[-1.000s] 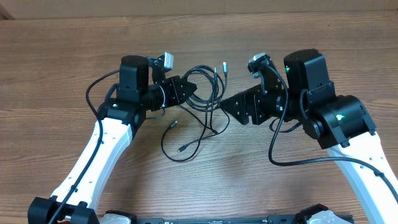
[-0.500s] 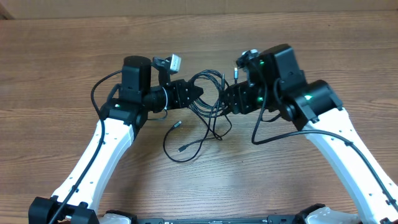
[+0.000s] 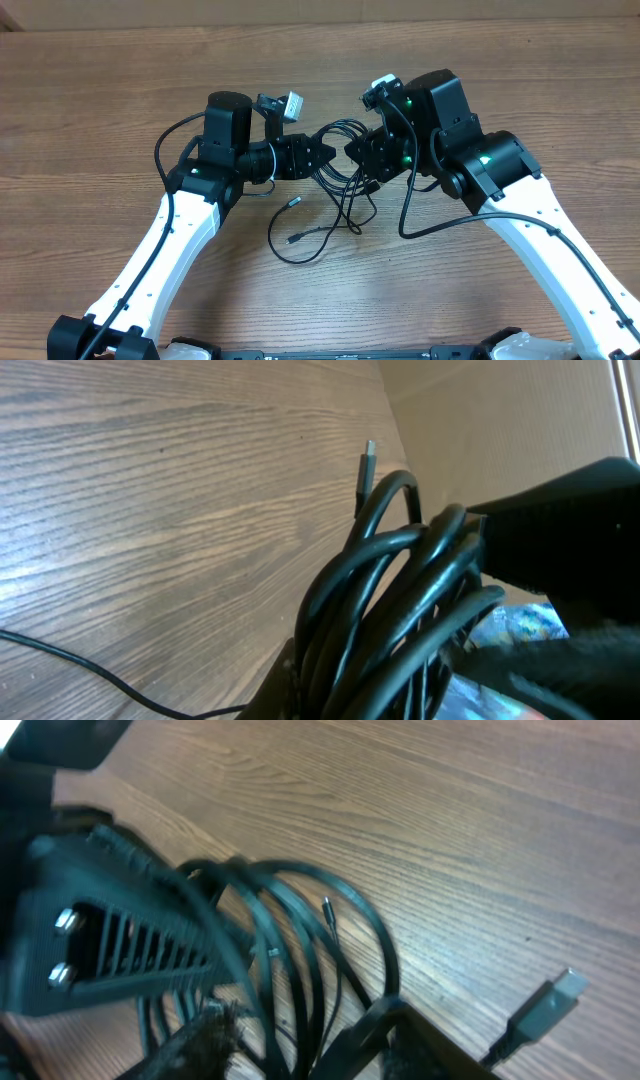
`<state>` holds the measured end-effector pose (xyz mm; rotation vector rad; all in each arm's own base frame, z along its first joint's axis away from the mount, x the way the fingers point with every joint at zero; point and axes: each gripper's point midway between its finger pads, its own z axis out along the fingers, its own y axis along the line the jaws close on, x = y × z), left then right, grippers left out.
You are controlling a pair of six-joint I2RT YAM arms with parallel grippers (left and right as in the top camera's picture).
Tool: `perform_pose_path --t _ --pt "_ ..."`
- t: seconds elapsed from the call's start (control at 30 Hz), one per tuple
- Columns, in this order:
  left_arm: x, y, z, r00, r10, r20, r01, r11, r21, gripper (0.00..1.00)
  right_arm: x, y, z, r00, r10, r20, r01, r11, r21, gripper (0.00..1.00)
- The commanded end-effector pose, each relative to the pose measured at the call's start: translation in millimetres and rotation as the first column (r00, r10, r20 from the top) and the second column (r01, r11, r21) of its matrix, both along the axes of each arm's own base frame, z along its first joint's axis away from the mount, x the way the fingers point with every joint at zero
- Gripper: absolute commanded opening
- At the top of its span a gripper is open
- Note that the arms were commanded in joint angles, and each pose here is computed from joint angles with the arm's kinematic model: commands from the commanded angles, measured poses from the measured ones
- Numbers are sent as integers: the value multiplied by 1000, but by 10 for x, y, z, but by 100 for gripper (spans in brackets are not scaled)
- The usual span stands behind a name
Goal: Untangle cables
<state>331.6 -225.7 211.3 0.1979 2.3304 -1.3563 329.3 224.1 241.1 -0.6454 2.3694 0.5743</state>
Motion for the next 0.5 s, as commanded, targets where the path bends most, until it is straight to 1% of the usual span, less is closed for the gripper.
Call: perform_pose_path --t 0.0,0.13,0.2,0.27,0.37,0.47 --pt "-50 -55 105 997 -63 51 63 998 -12 4 49 36 17 1000 10 14 -10 1000 -2 42" --pt "-23 14 -16 999 -22 29 21 999 45 4 36 43 21 1000 15 10 -15 1000 1 27" --pt "6 56 -71 1000 7 21 -8 997 75 5 -21 84 18 999 39 -11 -39 999 21 22" --pt "16 64 -78 1000 13 22 -14 997 80 5 -94 139 23 996 76 -36 -74 996 50 17" --pt "52 82 -76 999 27 34 -30 996 87 4 -204 183 7 990 116 -77 -111 991 78 13" --pt "85 88 -55 998 34 51 -38 996 86 4 -304 157 -57 984 124 -129 -115 991 70 13"
